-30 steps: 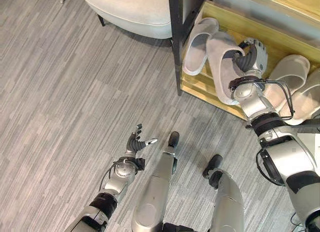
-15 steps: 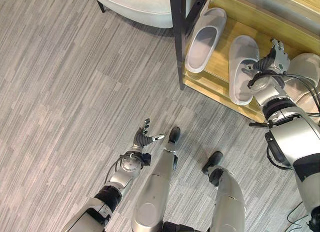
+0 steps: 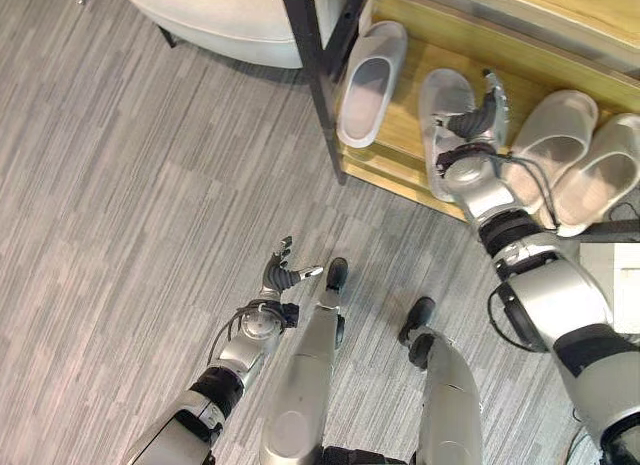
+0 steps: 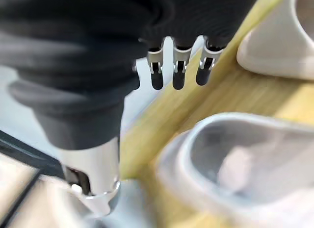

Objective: Arrange the slippers neatly on the shoe rack.

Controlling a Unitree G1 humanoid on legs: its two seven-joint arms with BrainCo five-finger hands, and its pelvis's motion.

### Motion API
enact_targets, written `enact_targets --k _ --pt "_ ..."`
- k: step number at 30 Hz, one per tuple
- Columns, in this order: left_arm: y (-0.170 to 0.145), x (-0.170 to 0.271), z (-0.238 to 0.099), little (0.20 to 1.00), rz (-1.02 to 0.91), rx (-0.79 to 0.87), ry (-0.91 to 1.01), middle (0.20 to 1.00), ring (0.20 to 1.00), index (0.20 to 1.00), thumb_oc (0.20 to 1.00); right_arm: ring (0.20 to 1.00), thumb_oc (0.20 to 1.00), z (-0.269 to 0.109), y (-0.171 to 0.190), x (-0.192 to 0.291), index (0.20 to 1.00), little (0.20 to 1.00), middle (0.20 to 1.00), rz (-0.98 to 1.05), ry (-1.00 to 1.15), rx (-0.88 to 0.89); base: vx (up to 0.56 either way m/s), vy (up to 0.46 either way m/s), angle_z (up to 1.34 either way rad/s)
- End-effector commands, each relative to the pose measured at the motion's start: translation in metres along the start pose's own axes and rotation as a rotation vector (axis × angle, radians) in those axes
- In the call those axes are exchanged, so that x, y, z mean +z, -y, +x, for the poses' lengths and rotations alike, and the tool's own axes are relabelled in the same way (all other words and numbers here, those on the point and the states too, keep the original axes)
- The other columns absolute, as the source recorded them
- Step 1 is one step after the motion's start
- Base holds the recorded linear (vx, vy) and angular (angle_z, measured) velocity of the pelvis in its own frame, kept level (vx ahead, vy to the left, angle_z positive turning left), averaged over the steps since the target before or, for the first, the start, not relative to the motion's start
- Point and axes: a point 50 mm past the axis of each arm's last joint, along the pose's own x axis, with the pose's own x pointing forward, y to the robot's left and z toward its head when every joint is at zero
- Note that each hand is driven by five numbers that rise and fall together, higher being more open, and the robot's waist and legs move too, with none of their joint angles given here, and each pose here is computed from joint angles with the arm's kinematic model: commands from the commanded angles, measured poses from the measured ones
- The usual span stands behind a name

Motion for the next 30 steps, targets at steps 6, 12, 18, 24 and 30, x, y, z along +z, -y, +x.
enact_targets --k 6,12,18,24,30 --pt "-0.003 -0.003 -0.005 1.0 -0.012 0.039 0.005 1.0 1.0 1.0 1.0 1.0 1.0 0.002 0.026 0.005 1.0 1.0 1.0 0.039 0.084 -0.136 -0.01 -0.006 -0.05" --pt "-0.002 -0.003 -0.005 1.0 -0.001 0.043 0.003 1.0 1.0 1.0 1.0 1.0 1.0 -0.009 0.022 -0.014 1.0 1.0 1.0 0.047 0.028 -0.128 -0.01 -0.013 -0.08" --pt "-0.002 -0.001 -0.004 1.0 -0.003 0.043 0.012 1.0 1.0 1.0 1.0 1.0 1.0 -0.007 0.019 -0.02 1.0 1.0 1.0 0.073 -0.03 -0.121 0.0 -0.002 -0.01" --pt "-0.004 -0.001 -0.003 1.0 0.006 0.05 0.01 1.0 1.0 1.0 1.0 1.0 1.0 -0.003 0.017 -0.024 1.0 1.0 1.0 0.189 -0.115 -0.121 0.0 0.0 0.0" --pt "-0.004 0.0 -0.002 1.0 0.006 0.059 0.006 1.0 1.0 1.0 1.0 1.0 1.0 -0.006 0.014 -0.029 1.0 1.0 1.0 0.251 -0.153 -0.11 0.02 0.009 0.0"
